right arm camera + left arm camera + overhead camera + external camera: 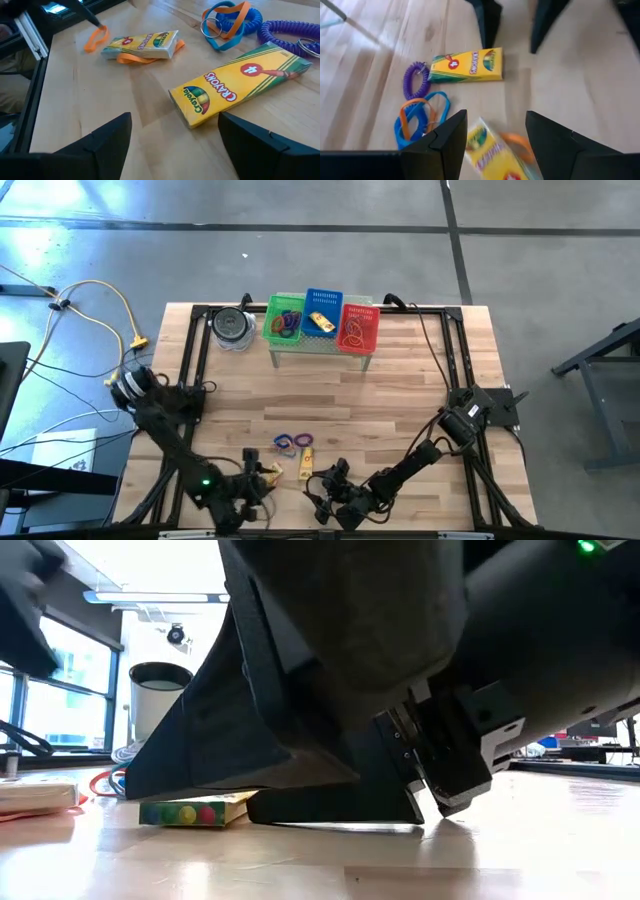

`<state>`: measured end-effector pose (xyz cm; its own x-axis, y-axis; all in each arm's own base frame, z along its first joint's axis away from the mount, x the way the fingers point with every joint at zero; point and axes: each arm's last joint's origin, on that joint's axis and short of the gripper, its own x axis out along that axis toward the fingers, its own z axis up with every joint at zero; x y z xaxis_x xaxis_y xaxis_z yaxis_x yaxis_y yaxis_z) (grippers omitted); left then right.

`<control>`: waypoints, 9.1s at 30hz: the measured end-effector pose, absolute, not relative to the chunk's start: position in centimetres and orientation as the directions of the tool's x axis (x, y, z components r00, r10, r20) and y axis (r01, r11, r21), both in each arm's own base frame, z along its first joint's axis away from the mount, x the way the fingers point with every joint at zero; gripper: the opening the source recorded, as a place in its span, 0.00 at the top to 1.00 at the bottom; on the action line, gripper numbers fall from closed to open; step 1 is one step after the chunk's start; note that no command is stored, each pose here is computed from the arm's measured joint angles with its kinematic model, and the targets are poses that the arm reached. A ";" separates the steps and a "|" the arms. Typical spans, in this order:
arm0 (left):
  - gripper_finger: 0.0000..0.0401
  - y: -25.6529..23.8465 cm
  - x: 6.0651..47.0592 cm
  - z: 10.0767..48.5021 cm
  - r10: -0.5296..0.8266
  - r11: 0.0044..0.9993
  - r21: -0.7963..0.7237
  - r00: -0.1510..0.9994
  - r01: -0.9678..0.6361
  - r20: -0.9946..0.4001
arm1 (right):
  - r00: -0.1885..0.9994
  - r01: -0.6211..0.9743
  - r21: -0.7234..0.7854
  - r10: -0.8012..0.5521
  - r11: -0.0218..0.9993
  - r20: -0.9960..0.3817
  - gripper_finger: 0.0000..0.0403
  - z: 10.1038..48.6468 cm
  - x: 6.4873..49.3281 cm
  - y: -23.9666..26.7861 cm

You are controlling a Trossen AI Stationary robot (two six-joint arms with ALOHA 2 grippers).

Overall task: Pick & Place Office Desk Supplies
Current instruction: Put the yellow crayon box into the blue bin on the shelf

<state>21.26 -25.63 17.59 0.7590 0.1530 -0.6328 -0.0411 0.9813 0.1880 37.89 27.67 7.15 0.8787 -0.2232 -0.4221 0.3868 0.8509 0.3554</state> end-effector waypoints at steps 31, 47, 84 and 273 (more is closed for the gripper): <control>0.52 -24.4 29.0 13.8 -0.064 0.995 -0.098 0.770 0.002 -0.635 | 0.874 0.442 0.356 -0.304 0.823 -0.380 0.29 7.2 37.5 27.8; 0.52 -24.0 27.2 15.6 -0.056 0.997 -0.004 0.711 0.075 -0.701 | 0.878 0.444 0.346 -0.325 0.826 -0.350 0.29 8.3 37.5 27.9; 0.52 -24.5 27.8 16.3 -0.145 0.989 -0.104 0.743 0.102 -0.653 | 0.854 0.394 0.180 -0.287 0.901 -0.435 0.41 20.2 37.2 29.3; 0.52 -27.5 15.7 18.8 -0.084 0.996 -0.056 0.584 0.065 -0.807 | 0.053 0.885 0.061 0.031 0.461 -0.998 0.67 14.5 46.8 16.4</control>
<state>15.68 -27.46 18.77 0.5842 -0.0837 -0.8073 0.0653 0.9963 -0.0560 46.78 16.40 14.53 0.0529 0.0315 -0.9981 0.8854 0.4607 0.0614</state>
